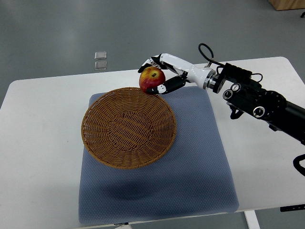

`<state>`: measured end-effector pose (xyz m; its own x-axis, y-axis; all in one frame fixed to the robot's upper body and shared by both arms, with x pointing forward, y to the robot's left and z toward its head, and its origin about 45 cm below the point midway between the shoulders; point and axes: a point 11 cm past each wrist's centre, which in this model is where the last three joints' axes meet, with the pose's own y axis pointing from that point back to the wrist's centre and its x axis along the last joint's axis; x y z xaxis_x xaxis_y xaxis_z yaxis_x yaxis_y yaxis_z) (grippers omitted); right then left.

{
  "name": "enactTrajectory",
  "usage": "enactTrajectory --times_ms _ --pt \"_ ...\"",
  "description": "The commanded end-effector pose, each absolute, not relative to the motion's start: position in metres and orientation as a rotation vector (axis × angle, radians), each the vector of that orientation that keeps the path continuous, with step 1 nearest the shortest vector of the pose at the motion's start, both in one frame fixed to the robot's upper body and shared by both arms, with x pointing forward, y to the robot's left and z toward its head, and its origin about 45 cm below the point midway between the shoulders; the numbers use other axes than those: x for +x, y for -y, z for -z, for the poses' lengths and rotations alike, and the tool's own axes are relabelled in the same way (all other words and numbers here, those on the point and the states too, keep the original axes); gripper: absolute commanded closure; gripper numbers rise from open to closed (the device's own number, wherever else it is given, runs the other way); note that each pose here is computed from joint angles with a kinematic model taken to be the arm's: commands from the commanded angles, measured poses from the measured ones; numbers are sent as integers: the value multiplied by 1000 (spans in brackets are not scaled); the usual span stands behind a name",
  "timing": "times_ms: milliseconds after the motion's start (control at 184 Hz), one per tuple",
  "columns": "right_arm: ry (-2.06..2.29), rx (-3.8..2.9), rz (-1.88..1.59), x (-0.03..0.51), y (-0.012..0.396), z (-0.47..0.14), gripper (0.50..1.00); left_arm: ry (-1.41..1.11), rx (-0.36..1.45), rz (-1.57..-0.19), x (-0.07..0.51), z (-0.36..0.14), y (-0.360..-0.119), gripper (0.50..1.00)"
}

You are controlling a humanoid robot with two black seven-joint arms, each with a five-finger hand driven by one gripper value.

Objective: Place red apple in basket with right hand
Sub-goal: 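Carry the apple over the wicker basket and lower it inside, then open the right hand, release the apple, and withdraw upward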

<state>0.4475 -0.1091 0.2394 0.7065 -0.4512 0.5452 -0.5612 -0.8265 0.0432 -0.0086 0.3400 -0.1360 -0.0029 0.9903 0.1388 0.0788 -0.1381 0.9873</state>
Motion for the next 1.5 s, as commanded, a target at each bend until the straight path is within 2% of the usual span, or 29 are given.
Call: enactTrajectory --times_ms 0,49,54,82,234,288,294,299,343,392,441,446,479,609,675,713,789,1094,1099,1143,1213,1219,1224,1360,1496 --pt "617 2717 -838 430 66 -230 963 -1203 1367 -1280 -8 136 -340 500" --pt "617 2717 -838 430 66 -230 963 -1203 1367 -1280 -8 136 -340 500" --pt "540 2716 -850 420 50 -222 959 -1202 1365 -1281 -7 136 -340 500" --pt "505 2715 -854 415 42 -217 951 -1201 1366 -1280 -7 136 -340 500" --pt "477 2636 -847 417 54 -200 897 -1201 1366 -1278 -7 136 -340 500" --pt "477 2636 -847 417 54 -200 897 -1201 1366 -1278 -7 136 -340 500" --pt "472 2612 -842 418 58 -194 857 -1199 1365 -1278 -6 136 -340 500" --pt "468 2608 -842 418 58 -193 852 -1199 1365 -1278 -6 136 -340 500" --pt "457 2599 -841 417 59 -190 838 -1199 1365 -1278 -6 136 -340 500" --pt "437 2579 -840 415 60 -185 783 -1198 1364 -1279 -5 136 -340 500" --pt "436 2579 -840 415 60 -185 783 -1198 1364 -1279 -5 136 -340 500" --pt "412 2552 -835 413 62 -178 730 -1194 1361 -1280 -3 136 -340 500" --pt "403 2540 -836 412 64 -175 705 -1193 1362 -1279 -3 136 -340 500" --pt "404 2542 -828 411 64 -174 638 -1194 1361 -1280 -3 136 -340 500" --pt "417 2553 -825 412 63 -177 628 -1194 1361 -1280 -3 136 -340 500" --pt "421 2562 -820 412 62 -178 605 -1193 1360 -1281 -2 136 -340 500" --pt "427 2574 -827 413 59 -183 589 -1193 1360 -1281 -2 136 -340 500" --pt "579 2738 -799 430 46 -236 591 -1192 1361 -1282 -2 136 -340 500" --pt "629 2769 -742 437 59 -243 591 -1192 1361 -1282 -2 136 -340 500" --pt "697 2804 -686 445 72 -253 593 -1191 1360 -1282 -1 136 -340 500" --pt "736 2826 -653 448 78 -257 593 -1191 1360 -1283 -1 136 -340 500" --pt "865 2842 -551 458 99 -258 593 -1190 1359 -1283 0 136 -340 500" --pt "866 2842 -550 458 99 -258 593 -1190 1359 -1283 0 136 -340 500" --pt "1285 2746 -215 475 172 -229 593 -1189 1359 -1281 0 136 -340 500" --pt "1583 2651 40 475 213 -203 595 -1189 1359 -1281 0 136 -340 500"
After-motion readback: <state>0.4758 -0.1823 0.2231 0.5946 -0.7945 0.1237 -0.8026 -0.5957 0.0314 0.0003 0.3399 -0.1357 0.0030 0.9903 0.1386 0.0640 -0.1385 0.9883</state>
